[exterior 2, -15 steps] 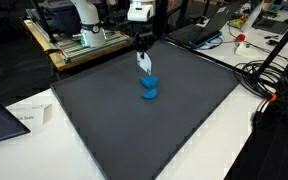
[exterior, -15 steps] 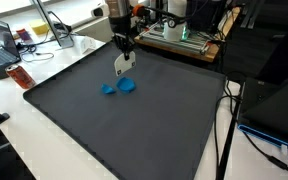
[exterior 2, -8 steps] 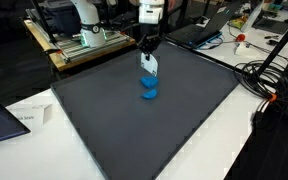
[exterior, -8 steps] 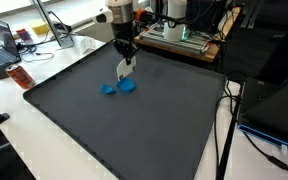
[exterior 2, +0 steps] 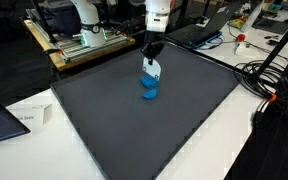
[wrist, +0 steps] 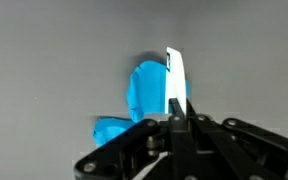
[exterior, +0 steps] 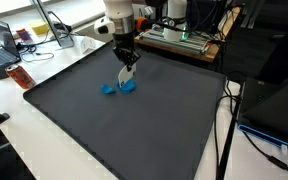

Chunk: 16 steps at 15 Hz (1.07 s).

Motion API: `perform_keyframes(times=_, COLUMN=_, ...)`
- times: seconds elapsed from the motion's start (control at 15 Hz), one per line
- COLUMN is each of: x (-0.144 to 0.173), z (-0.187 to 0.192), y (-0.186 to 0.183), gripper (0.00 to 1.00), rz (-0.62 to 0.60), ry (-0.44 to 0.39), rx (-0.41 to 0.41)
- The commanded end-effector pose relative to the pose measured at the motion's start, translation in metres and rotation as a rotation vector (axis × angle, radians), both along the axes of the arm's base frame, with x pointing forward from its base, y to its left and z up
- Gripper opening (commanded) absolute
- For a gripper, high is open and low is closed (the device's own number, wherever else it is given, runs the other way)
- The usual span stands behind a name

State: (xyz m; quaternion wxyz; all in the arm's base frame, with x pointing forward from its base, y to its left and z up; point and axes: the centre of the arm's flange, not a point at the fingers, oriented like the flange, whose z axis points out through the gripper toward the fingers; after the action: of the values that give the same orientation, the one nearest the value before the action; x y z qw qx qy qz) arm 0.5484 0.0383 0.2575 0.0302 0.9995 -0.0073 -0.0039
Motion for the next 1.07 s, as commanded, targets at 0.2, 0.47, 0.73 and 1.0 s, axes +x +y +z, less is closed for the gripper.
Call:
perform_keyframes(times=0.2, x=0.009, z=-0.016, y=-0.001, gripper=0.01, rz=0.019, ry=0.034, rx=-0.034)
perform_keyframes(times=0.47, x=0.01, z=-0.025, y=-0.002, gripper=0.01, rz=0.02, ry=0.041, rx=-0.033)
perform_keyframes(times=0.73, x=0.01, z=-0.034, y=-0.003, gripper=0.01, rz=0.018, ry=0.054, rx=-0.033)
perform_keyframes(times=1.0, x=0.013, z=-0.041, y=-0.006, gripper=0.01, rz=0.022, ry=0.067, rx=-0.028)
